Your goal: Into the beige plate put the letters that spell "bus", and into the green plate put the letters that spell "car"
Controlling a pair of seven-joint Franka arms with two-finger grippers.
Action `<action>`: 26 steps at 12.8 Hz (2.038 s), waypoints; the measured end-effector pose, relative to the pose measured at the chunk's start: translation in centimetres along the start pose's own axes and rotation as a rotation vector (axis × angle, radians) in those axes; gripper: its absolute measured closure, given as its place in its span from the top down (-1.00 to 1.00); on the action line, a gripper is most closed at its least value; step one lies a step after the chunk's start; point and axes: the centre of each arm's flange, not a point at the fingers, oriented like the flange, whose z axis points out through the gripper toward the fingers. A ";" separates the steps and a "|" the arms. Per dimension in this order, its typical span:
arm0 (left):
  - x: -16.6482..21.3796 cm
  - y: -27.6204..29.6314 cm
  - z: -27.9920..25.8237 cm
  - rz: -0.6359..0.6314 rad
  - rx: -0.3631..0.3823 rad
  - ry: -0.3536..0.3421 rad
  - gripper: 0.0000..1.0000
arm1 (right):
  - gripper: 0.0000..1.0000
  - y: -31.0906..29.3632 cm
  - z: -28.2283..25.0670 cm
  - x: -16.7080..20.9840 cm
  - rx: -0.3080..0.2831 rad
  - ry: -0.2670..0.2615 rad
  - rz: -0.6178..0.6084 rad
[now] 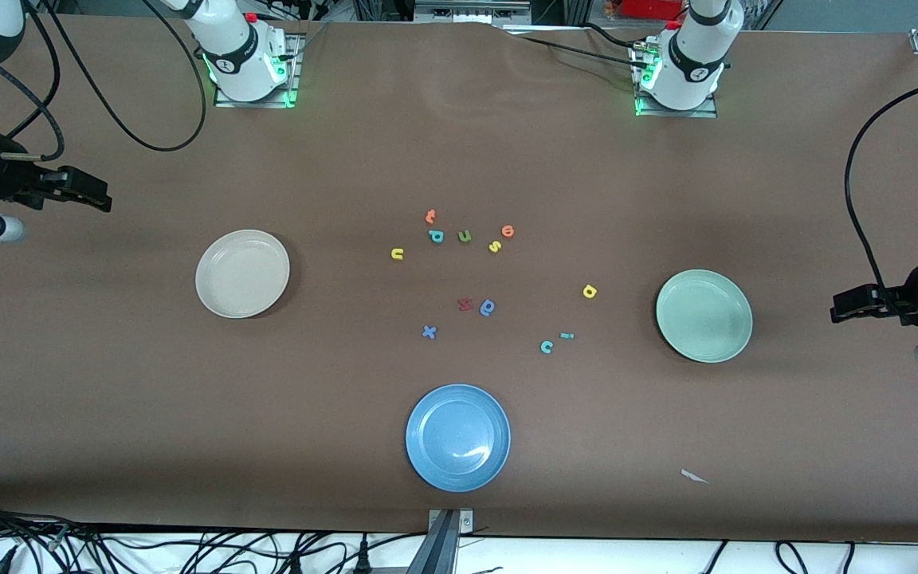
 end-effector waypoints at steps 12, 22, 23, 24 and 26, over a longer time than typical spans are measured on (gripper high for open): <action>-0.2 1.7 0.5 -0.036 -0.007 -0.037 1.00 | 1.00 0.0 0.0 0.0 0.000 0.000 0.000; -1.0 1.9 -0.4 -0.033 -0.012 -0.068 1.00 | 1.00 0.0 0.0 0.0 0.000 0.000 0.000; -1.0 1.9 -0.5 -0.033 -0.012 -0.068 1.00 | 1.00 -0.1 0.0 0.0 0.000 0.000 -0.001; -1.0 1.9 -0.5 -0.032 -0.012 -0.068 1.00 | 1.00 -0.1 0.0 0.0 0.000 0.000 -0.002; -0.9 2.1 -0.5 -0.029 -0.013 -0.068 1.00 | 1.00 -0.2 0.0 0.0 0.000 0.000 -0.003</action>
